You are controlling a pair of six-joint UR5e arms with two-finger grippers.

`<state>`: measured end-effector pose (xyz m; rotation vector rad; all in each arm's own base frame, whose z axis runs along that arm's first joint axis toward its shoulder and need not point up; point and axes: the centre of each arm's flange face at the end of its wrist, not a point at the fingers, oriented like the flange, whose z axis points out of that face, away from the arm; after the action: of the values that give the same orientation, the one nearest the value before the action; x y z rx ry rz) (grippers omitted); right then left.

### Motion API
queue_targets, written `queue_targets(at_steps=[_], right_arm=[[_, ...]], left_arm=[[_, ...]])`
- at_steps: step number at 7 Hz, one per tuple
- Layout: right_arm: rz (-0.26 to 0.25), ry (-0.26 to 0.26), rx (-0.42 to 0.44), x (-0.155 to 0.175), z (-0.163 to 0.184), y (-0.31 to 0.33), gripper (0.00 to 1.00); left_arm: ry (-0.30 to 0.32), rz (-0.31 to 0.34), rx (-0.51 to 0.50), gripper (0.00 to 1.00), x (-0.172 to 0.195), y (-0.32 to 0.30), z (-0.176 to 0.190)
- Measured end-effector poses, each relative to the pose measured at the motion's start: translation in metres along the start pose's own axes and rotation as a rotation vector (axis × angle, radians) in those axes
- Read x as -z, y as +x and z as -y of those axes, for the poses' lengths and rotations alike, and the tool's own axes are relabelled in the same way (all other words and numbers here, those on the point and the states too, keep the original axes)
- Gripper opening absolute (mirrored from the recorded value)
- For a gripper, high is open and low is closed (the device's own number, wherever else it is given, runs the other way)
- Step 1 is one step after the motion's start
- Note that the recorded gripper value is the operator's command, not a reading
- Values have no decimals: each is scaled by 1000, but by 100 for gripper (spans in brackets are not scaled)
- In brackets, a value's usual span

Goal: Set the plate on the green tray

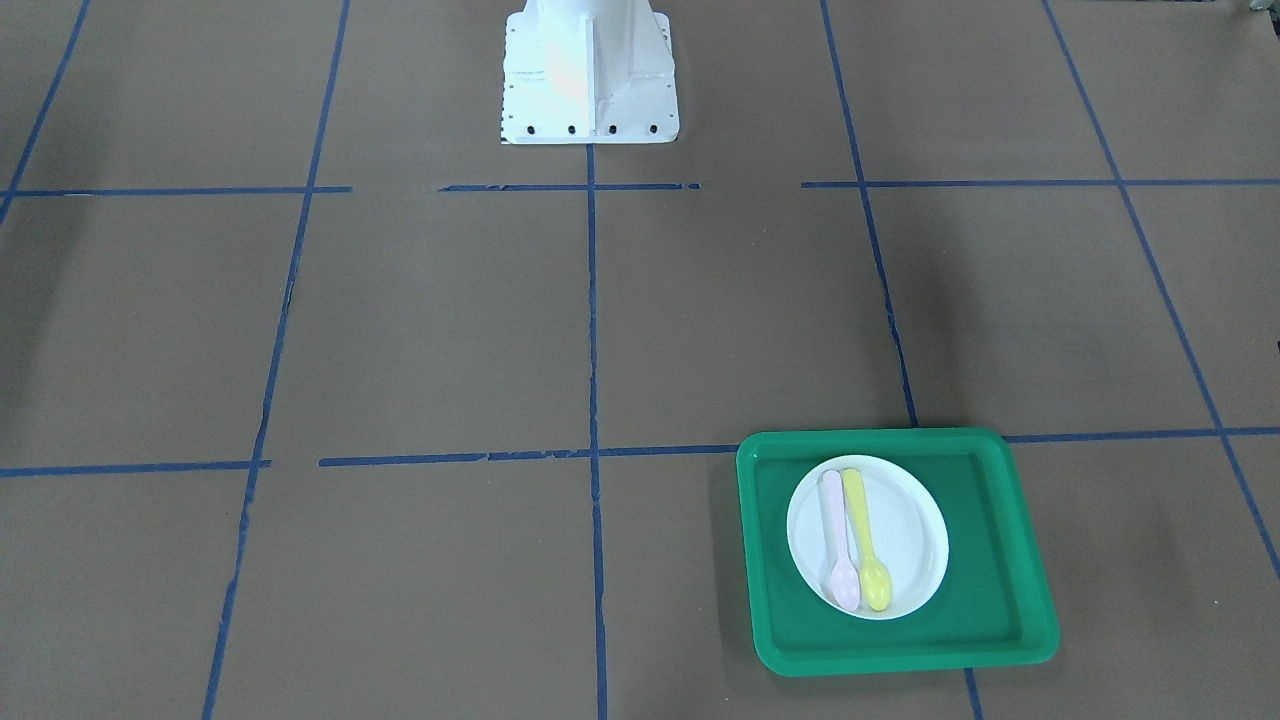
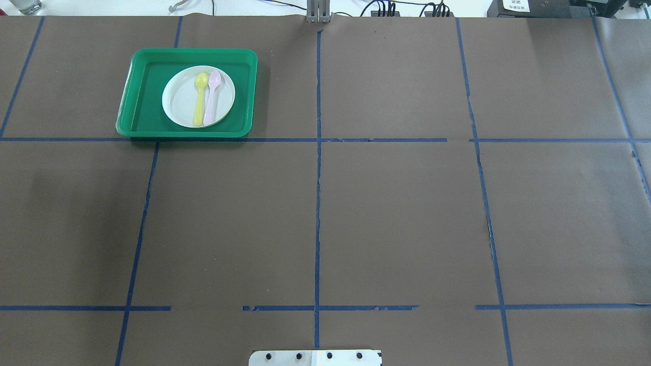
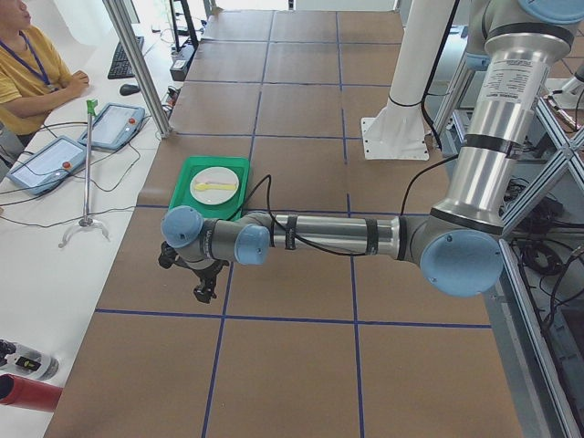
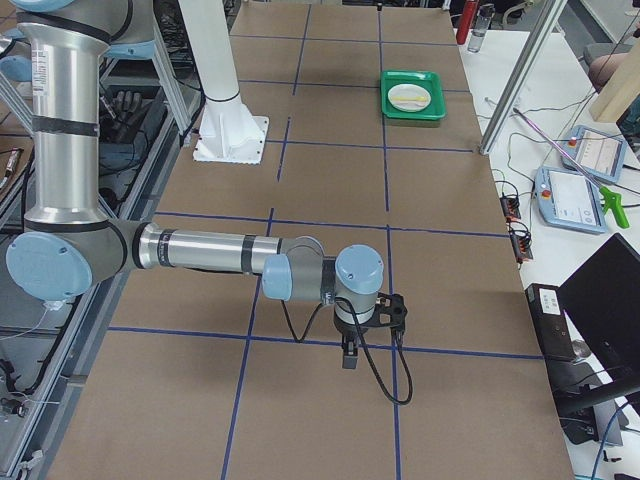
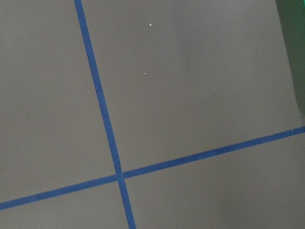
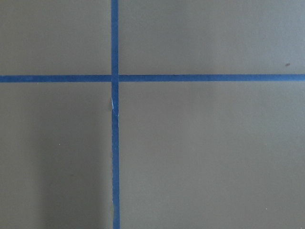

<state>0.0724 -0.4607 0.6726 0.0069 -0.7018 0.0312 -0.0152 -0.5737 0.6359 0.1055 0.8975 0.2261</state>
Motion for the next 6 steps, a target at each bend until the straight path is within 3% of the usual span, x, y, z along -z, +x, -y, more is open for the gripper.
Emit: queue_targets(at_steps=[2,4,6], right_arm=[[0,0,0,0,0,0,100],[0,0,0,0,0,0,100],[-1,0,0,0,0,0,100]], left_arm=[[41,12,27,100,28,-31,-55],[38,118,43,100,43,-54,-96],[25,157,79,100,35,-55,-165]])
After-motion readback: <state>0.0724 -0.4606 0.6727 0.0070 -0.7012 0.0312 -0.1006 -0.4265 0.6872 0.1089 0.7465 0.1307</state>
